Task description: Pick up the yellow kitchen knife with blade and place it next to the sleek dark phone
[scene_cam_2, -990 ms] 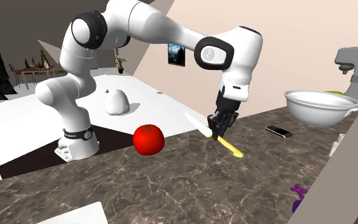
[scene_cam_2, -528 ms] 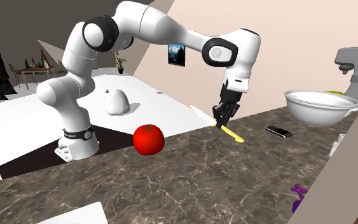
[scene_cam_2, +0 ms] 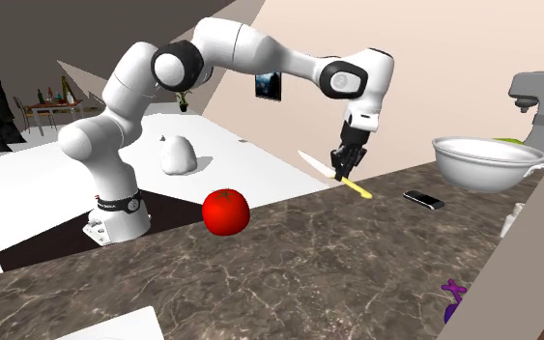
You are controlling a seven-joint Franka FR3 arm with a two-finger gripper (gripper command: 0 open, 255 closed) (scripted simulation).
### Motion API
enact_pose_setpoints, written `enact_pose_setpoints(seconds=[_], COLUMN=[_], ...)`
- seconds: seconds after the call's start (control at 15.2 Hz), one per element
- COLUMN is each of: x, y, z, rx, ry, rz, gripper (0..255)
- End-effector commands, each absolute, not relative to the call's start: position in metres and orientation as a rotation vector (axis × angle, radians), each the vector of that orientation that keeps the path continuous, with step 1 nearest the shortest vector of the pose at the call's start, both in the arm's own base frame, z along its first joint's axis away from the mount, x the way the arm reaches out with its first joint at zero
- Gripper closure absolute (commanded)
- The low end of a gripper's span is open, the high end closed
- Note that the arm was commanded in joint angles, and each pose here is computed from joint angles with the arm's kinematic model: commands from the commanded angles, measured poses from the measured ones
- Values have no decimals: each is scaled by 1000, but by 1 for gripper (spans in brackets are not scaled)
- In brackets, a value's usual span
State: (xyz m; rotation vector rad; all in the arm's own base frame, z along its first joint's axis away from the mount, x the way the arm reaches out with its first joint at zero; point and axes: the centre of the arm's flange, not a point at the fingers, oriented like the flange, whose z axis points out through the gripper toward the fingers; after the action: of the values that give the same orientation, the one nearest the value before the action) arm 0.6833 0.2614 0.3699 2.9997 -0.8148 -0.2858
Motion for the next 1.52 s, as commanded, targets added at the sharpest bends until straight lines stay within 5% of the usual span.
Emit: enact_pose_setpoints(seconds=[0.0, 1.45], x=[680, 680], y=[289, 297], z=[372, 299], rx=[2999, 2999], ry=[-816, -816], rz=[-286, -286], gripper=[255, 255])
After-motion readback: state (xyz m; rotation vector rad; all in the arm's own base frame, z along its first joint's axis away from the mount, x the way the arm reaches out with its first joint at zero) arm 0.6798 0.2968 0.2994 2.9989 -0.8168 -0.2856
